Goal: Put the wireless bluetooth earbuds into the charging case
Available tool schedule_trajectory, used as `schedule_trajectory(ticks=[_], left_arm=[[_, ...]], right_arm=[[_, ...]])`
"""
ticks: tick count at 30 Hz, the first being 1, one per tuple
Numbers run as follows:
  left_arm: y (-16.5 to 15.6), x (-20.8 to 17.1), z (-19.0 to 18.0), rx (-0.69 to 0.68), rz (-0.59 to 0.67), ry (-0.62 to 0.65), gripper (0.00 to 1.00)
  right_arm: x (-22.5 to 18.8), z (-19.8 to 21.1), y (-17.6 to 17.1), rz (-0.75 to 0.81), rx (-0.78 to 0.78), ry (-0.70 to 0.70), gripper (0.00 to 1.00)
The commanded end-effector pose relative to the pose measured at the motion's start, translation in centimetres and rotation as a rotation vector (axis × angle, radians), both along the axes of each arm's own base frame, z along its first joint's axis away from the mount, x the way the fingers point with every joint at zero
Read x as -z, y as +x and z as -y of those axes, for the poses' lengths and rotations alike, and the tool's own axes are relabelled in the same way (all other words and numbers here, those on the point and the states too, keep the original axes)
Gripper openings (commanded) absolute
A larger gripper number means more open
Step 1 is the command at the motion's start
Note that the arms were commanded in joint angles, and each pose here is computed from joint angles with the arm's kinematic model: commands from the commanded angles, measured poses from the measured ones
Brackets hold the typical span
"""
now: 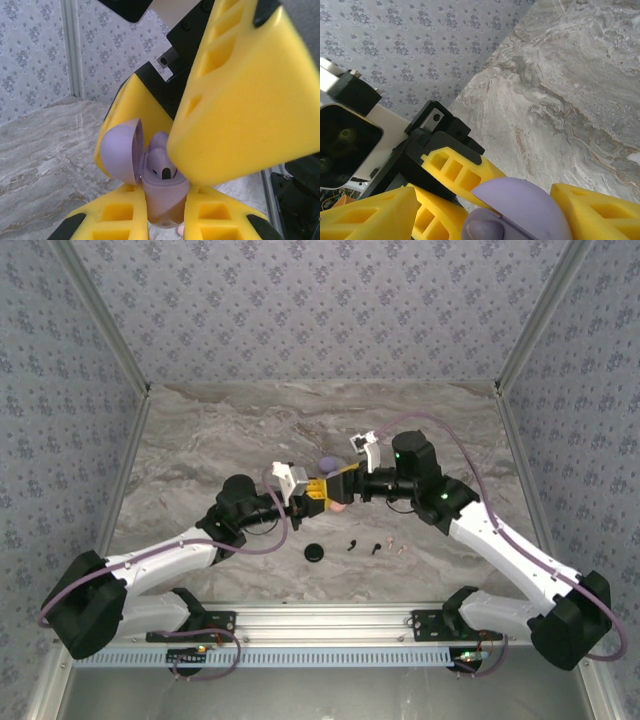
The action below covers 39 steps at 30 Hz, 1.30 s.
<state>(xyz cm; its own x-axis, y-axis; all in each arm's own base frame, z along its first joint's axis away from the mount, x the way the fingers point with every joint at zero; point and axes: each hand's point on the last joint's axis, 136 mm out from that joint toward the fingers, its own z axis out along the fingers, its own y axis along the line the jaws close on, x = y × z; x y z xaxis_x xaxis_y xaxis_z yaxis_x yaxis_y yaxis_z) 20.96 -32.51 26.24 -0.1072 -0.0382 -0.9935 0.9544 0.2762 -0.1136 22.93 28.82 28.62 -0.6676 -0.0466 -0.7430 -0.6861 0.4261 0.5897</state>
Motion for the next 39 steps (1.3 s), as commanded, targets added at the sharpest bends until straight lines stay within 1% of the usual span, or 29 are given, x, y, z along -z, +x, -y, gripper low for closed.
schedule_trajectory(ticks=[1,9,20,22,25,27,29,31,32,33,39], left_arm=[[0.4,-0.5,0.0,-0.016,0.003,0.001,0.00],[0.4,-0.3,0.1,-0.014,-0.002,0.006,0.00],[0.7,-0.5,-0.1,-0.035,-0.010,0.002,0.00],[1.1,-0.4,-0.2,-0.059,-0.012,0.006,0.00],[2.1,-0.5,-0.6,-0.092,-0.030,0.017,0.00],[3.1,-0.5,-1.2,-0.113,-0.063,0.020,0.00],[4.2,0.0,-2.1,-0.144,-0.102,0.028,0.00],[5.7,0.9,-3.4,-0.193,-0.148,0.046,0.00],[6.6,1.6,-4.2,-0.228,-0.179,0.061,0.00],[7.5,2.2,-5.1,-0.257,-0.210,0.069,0.00],[12.0,5.9,-10.3,-0.459,-0.412,0.132,0.00]], right_arm=[[-2.3,0.0,-1.3,0.098,-0.039,0.053,0.73],[-2.4,0.5,-1.6,0.135,-0.032,0.045,0.74],[-1.4,1.0,-1.2,0.126,0.002,-0.002,0.75],[-1.1,1.7,-0.4,0.123,0.060,-0.041,0.75],[-0.8,3.9,1.3,0.135,0.206,-0.108,0.77],[-0.8,5.6,2.3,0.149,0.298,-0.136,0.81],[-0.7,6.9,2.6,0.158,0.356,-0.148,0.85],[-0.5,8.2,2.8,0.157,0.407,-0.152,0.91],[-0.2,8.9,2.9,0.148,0.437,-0.154,0.97],[0.1,9.6,3.0,0.143,0.465,-0.154,1.00],[1.9,11.7,2.4,0.102,0.534,-0.099,1.00]])
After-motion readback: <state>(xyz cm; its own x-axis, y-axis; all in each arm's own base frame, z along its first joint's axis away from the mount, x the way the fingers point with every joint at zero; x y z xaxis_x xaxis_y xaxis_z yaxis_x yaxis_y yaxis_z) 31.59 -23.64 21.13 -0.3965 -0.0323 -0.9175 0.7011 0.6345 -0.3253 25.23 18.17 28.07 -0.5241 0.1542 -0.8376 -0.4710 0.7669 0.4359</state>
